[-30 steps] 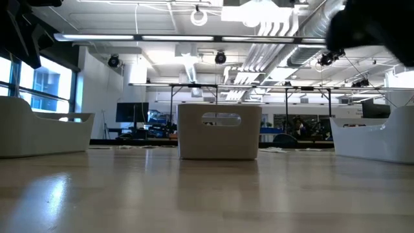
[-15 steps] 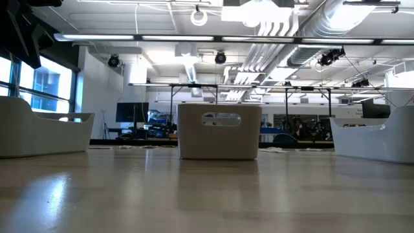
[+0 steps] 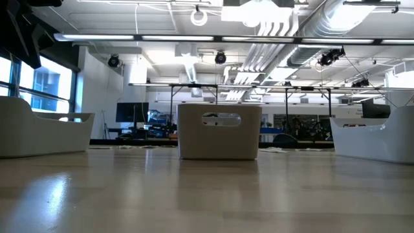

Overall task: Pick & Place First Aid Supplies
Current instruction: Put the ointment pack into the right gray bin

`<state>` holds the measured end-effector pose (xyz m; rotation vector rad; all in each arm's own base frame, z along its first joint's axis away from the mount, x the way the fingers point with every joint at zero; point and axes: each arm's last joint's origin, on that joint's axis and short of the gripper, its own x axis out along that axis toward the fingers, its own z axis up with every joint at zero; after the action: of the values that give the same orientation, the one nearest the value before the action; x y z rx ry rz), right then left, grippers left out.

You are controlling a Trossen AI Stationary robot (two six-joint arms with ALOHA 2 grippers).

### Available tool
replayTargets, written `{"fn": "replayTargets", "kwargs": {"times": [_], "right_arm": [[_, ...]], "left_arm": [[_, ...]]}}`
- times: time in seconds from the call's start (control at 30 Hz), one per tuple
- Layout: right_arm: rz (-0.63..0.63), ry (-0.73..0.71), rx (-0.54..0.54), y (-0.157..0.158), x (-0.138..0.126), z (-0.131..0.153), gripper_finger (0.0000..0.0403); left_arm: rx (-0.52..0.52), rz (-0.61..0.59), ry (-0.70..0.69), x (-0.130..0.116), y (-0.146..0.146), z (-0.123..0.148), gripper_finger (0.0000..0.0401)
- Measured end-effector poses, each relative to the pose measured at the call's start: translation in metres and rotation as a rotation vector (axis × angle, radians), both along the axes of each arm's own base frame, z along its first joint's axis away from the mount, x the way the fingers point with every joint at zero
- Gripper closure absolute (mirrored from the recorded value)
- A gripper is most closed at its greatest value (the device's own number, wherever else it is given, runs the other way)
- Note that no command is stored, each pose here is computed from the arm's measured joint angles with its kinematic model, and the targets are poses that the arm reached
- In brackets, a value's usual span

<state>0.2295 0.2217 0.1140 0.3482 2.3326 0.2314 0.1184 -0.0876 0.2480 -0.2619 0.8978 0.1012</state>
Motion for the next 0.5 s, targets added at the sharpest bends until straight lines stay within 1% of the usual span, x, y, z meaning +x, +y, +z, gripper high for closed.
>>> {"fn": "replayTargets", "kwargs": {"times": [0.2, 0.37, 0.5], "right_arm": [[0.058, -0.011, 0.005, 0.004, -0.012, -0.007, 0.0258], [0.059, -0.074, 0.032, 0.013, -0.011, -0.01, 0.0257], [0.055, -0.11, -0.002, 0.014, -0.009, -0.011, 0.0259]], "left_arm": [[0.0, 0.0, 0.0, 0.0, 0.0, 0.0, 0.0273], [0.0, 0.0, 0.0, 0.0, 0.0, 0.0, 0.0273], [0.0, 0.0, 0.0, 0.0, 0.0, 0.0, 0.0273]]}}
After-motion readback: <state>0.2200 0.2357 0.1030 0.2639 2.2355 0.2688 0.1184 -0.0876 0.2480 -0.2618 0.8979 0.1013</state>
